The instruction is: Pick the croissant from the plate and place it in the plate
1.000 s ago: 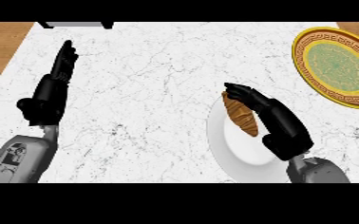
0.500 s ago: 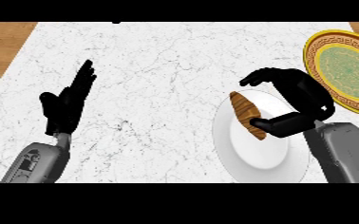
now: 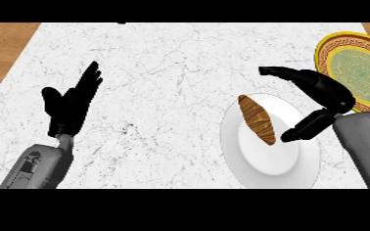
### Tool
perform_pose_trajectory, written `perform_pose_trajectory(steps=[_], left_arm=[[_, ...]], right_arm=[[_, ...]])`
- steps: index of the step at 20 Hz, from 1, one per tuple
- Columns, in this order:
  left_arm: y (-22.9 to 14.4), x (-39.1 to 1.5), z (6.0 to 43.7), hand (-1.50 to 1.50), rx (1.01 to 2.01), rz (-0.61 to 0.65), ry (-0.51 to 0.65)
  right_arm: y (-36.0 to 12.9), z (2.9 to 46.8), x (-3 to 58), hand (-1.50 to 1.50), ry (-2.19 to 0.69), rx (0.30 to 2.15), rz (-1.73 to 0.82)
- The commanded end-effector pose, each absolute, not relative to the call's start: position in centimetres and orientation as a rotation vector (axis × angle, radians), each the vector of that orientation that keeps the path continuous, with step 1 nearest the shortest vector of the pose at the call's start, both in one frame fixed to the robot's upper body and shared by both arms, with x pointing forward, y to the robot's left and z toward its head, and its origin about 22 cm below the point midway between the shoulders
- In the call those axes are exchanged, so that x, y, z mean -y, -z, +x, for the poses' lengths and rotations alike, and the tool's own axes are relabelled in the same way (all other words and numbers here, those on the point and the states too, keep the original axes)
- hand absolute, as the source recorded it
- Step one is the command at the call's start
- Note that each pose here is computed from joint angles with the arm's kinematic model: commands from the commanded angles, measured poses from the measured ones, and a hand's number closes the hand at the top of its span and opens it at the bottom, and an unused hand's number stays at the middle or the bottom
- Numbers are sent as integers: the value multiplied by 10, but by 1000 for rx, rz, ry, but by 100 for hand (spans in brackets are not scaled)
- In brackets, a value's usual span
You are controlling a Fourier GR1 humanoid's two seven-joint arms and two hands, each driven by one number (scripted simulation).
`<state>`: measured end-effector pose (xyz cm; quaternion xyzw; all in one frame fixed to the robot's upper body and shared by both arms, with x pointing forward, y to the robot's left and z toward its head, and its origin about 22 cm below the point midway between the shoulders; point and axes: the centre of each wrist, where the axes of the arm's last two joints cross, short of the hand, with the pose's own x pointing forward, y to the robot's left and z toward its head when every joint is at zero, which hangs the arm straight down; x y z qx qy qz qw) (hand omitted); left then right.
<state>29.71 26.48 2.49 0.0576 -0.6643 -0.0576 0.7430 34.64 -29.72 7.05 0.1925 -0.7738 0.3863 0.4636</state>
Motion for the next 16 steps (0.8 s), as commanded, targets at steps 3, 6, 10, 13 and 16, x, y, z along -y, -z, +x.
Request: perform_pose_trajectory(steps=[3, 6, 10, 13, 16], left_arm=[[-22, -264, 299, 0, 1436, 136, 132], [-26, -277, 299, 0, 1436, 152, 117], [-36, -263, 310, 0, 1438, 157, 121], [-24, -286, 298, 0, 1413, 129, 109], [-21, -277, 288, 0, 1422, 150, 113]], right_arm=[[-71, 366, 317, -150, -1181, 1903, 527], [-70, 372, 318, -150, -1248, 1900, 522], [-60, 377, 306, -150, -1423, 1797, 473], [-49, 376, 298, -150, -1539, 1729, 456], [-52, 386, 304, -150, -1640, 1759, 339]])
